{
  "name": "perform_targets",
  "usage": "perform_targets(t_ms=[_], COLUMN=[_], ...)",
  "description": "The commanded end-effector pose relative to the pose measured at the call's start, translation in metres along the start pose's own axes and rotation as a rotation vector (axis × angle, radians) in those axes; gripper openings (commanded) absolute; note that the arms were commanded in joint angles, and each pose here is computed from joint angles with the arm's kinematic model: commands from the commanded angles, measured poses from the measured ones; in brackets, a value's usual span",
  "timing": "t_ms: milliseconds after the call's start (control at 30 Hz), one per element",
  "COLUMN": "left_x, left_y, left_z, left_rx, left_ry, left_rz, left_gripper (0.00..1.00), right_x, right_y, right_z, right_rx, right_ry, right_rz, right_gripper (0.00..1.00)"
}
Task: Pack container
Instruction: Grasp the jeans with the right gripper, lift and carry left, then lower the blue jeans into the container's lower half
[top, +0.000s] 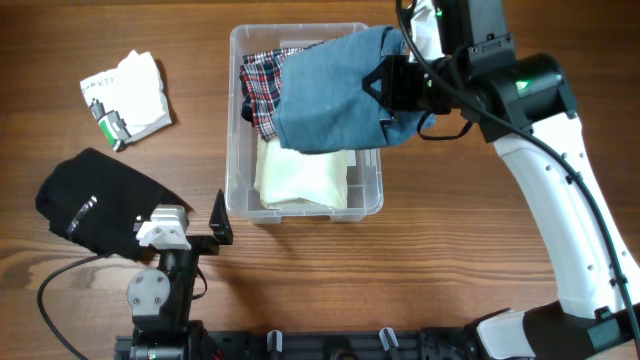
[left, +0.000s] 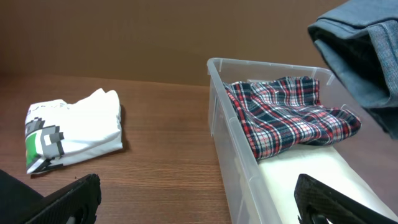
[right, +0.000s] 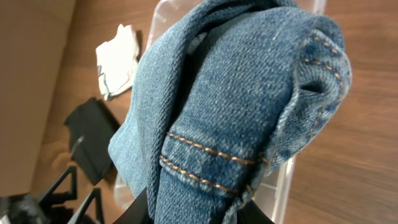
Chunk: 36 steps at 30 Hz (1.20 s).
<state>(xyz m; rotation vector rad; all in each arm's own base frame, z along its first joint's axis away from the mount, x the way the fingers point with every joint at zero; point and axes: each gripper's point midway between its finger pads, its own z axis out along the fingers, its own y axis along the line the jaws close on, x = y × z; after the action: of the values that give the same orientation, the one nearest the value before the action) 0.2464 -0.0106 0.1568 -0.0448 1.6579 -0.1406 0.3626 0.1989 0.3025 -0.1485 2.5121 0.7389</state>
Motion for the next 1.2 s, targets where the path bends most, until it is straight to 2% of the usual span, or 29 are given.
perform_targets(t_ms=[0,233,533,733,900,1167], left_x=[0.003,0.003,0.003,0.003,0.003,0.003], left_y=[0.0,0.0,0.0,0.0,0.0,0.0], left_z=[0.0,0.0,0.0,0.0,0.0,0.0], left_rx=[0.001,0.001,0.001,0.001,0.001,0.001], left_ry=[0.007,0.007,0.007,0.007,0.007,0.007], left_rz=[0.015,0.014,0.015,0.015,0.015,0.015], left_gripper=[1.0,1.0,1.0,1.0,1.0,1.0], right_x=[0.006,0.023,0.058,0.065,0.064,0.074], right_y=[0.025,0.029,0.027,0.033,0.033,0.02], right_z=[0.003,0.033,0.081,0.092,0.097,0.123], right_rx=[-0.153,-0.271,-0.303,-0.246,-0.231,-0.198], right_ry=[0.03,0.085,0.129,0.114,0.103,0.162], right_rz=[0.012,0.061,0.071,0.052,0.104,0.134], right_gripper=[0.04,0.04,0.04,0.04,0.04,0.04])
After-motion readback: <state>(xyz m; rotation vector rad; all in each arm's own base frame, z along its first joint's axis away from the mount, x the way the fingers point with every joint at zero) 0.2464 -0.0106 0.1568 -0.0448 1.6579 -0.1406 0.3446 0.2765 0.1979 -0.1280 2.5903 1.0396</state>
